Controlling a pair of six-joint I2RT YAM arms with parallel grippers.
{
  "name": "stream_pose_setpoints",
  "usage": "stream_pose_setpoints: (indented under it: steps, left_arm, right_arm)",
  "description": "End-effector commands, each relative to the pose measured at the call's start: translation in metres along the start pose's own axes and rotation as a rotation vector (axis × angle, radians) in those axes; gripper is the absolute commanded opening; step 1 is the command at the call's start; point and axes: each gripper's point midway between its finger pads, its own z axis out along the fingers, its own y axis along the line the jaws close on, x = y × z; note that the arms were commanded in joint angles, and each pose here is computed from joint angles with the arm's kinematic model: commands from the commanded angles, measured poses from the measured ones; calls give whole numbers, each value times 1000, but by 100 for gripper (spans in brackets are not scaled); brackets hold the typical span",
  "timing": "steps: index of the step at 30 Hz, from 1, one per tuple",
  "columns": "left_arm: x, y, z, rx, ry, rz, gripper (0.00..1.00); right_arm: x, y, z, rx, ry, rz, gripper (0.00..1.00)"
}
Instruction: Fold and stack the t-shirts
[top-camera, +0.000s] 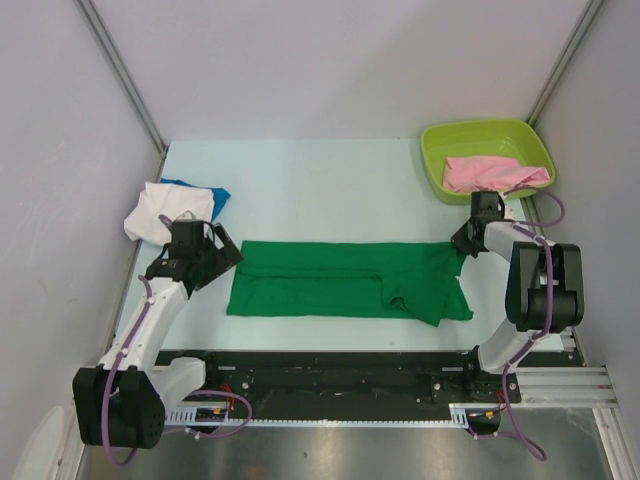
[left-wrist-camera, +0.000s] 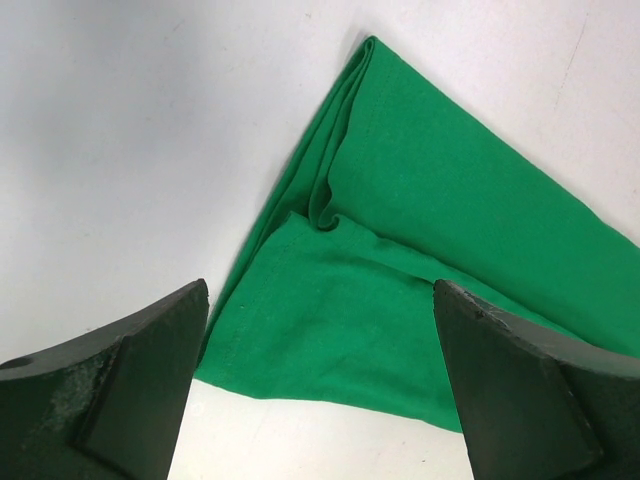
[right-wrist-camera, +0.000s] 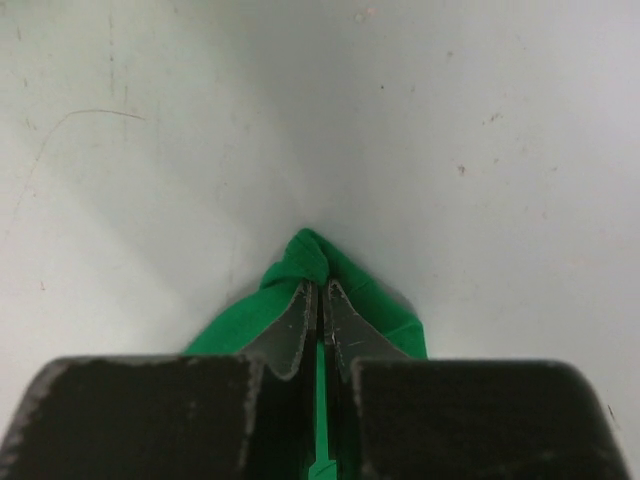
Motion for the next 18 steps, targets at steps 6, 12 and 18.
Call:
stream_pose_setpoints:
  steps: [6,12,18]
  left_arm:
    - [-10,-3,0,8,-35,26,99]
    - [-11,-6,-4,32,-53,25,100]
    - [-5,-20,-8,125,-36,23,100]
  right_arm:
    - [-54,22,-24,-60,-176,42,99]
    - [-45,43,-101,-86,-307,-112,100]
    - [11,54,-144,-234,-195,-200,100]
